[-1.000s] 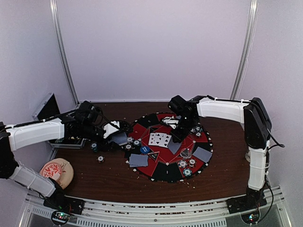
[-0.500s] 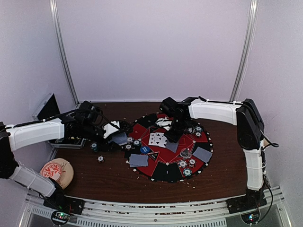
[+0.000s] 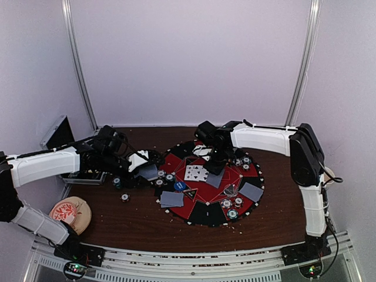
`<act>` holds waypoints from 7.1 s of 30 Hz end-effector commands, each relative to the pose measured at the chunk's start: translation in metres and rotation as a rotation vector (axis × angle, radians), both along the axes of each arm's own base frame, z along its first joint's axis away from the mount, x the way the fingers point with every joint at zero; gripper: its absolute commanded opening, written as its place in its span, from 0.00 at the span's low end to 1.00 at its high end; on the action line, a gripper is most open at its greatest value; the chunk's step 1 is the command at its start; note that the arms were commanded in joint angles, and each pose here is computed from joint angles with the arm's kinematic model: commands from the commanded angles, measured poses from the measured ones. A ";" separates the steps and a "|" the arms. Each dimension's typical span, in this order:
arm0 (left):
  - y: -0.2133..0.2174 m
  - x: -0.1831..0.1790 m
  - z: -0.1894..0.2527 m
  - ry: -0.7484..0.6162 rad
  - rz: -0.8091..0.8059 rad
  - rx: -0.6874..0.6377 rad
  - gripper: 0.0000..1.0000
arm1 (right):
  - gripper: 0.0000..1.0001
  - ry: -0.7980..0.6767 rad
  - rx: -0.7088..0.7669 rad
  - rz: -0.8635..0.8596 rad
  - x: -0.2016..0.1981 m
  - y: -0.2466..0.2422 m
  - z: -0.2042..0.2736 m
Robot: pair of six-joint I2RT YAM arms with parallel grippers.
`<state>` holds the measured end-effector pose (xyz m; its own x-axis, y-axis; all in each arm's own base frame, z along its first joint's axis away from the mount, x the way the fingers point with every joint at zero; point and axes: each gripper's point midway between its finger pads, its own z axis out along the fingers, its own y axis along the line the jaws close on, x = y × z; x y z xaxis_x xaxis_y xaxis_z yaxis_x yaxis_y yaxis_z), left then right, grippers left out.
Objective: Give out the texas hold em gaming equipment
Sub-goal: Place the poker card in the community card area, then adjust the poker card in the community card area, then pick up the poker card from the face-down deck piles.
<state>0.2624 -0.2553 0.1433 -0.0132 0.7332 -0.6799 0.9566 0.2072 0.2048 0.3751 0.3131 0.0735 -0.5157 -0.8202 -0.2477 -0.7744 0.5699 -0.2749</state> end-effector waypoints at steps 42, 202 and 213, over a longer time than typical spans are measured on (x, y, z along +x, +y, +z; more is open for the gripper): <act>-0.004 0.001 0.005 -0.023 -0.011 -0.024 0.54 | 1.00 -0.332 -0.193 -0.166 -0.035 -0.033 -0.017; -0.004 -0.001 0.012 -0.033 -0.014 -0.042 0.54 | 0.18 0.466 1.305 -0.130 -0.117 0.202 0.135; -0.004 -0.002 0.012 -0.035 -0.014 -0.042 0.54 | 0.00 0.512 1.304 -0.123 -0.121 0.213 0.128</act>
<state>0.2592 -0.2541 0.1447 -0.0200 0.7282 -0.6851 0.9564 0.2136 0.1991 0.2624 0.5124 0.1924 -0.8351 -0.0786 -0.5445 -0.5378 0.3248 0.7780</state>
